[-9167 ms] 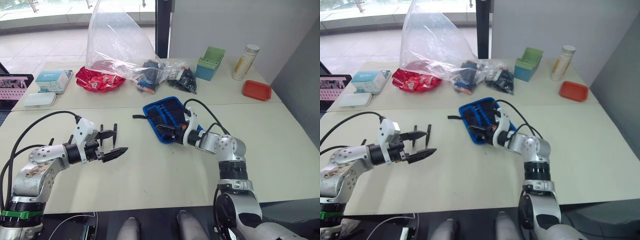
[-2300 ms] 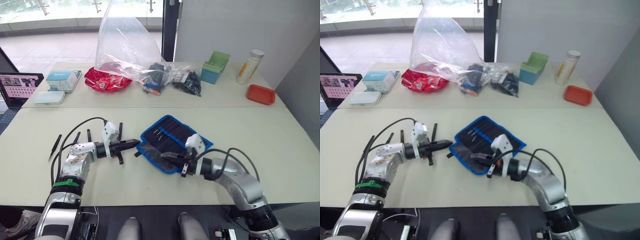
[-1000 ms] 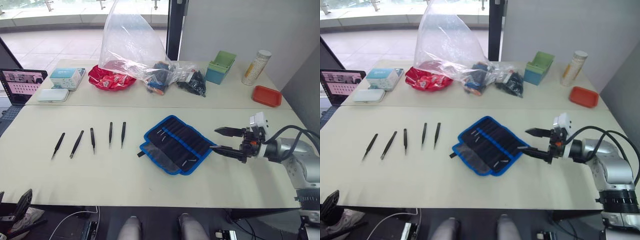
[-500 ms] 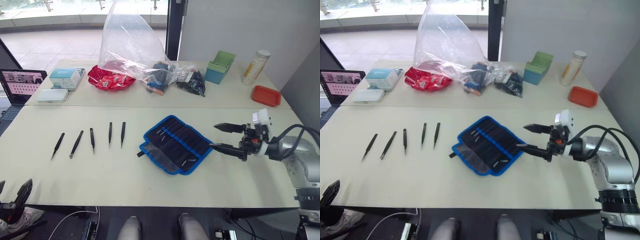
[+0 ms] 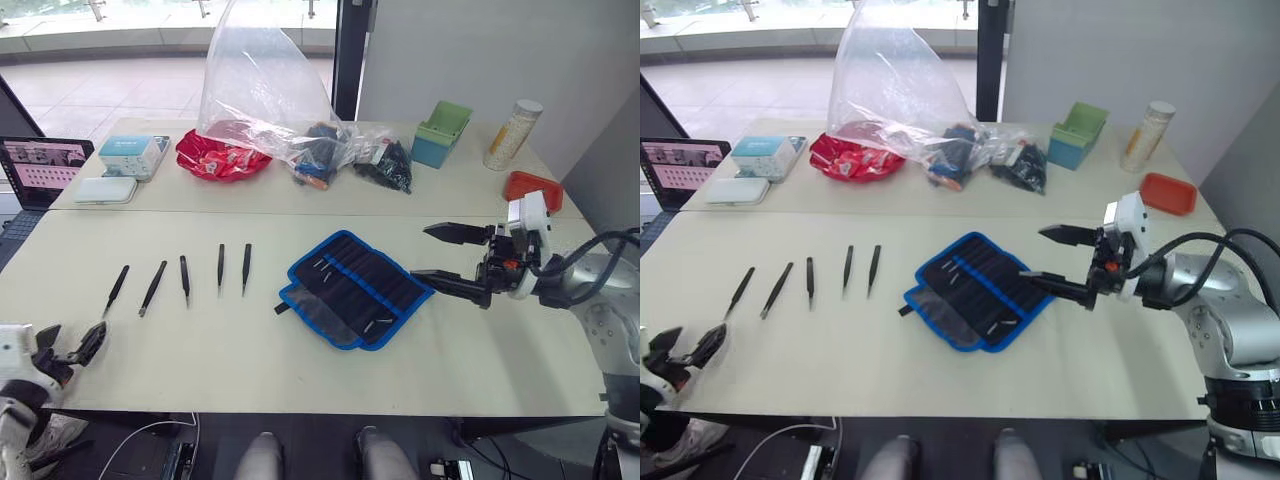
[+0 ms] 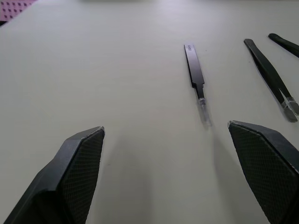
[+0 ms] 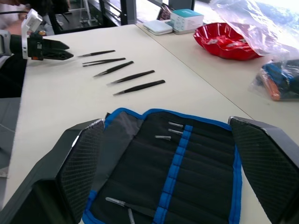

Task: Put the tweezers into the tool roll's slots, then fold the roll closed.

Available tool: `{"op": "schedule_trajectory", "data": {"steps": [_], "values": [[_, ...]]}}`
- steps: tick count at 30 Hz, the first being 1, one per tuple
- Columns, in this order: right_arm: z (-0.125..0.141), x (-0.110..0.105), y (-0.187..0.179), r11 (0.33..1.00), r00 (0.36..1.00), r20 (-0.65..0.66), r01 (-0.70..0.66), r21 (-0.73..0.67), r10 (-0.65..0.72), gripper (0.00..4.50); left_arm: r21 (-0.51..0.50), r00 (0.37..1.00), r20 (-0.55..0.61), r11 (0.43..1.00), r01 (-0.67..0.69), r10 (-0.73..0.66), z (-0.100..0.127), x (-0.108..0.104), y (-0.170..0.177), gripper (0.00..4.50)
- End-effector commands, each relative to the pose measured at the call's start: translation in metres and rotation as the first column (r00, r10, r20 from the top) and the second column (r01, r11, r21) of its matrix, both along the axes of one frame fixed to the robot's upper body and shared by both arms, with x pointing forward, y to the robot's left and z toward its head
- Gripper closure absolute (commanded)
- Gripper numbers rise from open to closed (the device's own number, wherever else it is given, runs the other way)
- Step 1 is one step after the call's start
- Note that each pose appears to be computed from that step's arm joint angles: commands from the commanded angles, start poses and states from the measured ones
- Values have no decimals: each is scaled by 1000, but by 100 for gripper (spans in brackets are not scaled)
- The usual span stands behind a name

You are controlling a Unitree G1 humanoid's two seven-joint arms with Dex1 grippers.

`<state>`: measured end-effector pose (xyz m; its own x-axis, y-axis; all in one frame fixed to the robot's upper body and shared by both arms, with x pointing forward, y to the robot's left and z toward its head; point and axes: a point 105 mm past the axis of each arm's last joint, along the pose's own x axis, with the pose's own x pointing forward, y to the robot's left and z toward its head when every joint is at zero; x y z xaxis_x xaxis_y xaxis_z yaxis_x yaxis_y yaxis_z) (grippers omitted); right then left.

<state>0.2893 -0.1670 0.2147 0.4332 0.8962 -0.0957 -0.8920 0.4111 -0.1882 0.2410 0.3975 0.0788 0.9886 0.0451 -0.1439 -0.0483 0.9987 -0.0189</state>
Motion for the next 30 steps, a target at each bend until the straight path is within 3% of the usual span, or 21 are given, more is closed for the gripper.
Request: {"op": "schedule_trajectory", "data": {"steps": [1, 7, 11, 21, 25, 30], "values": [[10, -5, 4, 1000, 999, 50, 3, -12, -2, 0, 56, 1000, -15, 998, 17, -16, 7, 12, 0, 2], [5, -2, -1, 996, 996, 64, 62, -68, -58, 0, 82, 995, -95, 996, 40, -32, 1, 32, -7, 2], [5, -1, -2, 995, 995, 70, 81, -61, -76, 0, 78, 989, -143, 996, 51, -40, -5, 38, -10, 110], [7, -3, 2, 993, 993, 73, 96, -64, -91, 0, 28, 983, -180, 999, 28, -22, -18, 47, -14, 442], [7, -4, 2, 993, 993, 70, 98, -66, -93, 0, 26, 984, -180, 1000, 18, -13, -16, 47, -10, 449], [3, -10, 2, 993, 996, 46, 81, -85, -77, 0, 82, 989, -141, 996, 47, -35, 11, 40, -3, 449]]}}
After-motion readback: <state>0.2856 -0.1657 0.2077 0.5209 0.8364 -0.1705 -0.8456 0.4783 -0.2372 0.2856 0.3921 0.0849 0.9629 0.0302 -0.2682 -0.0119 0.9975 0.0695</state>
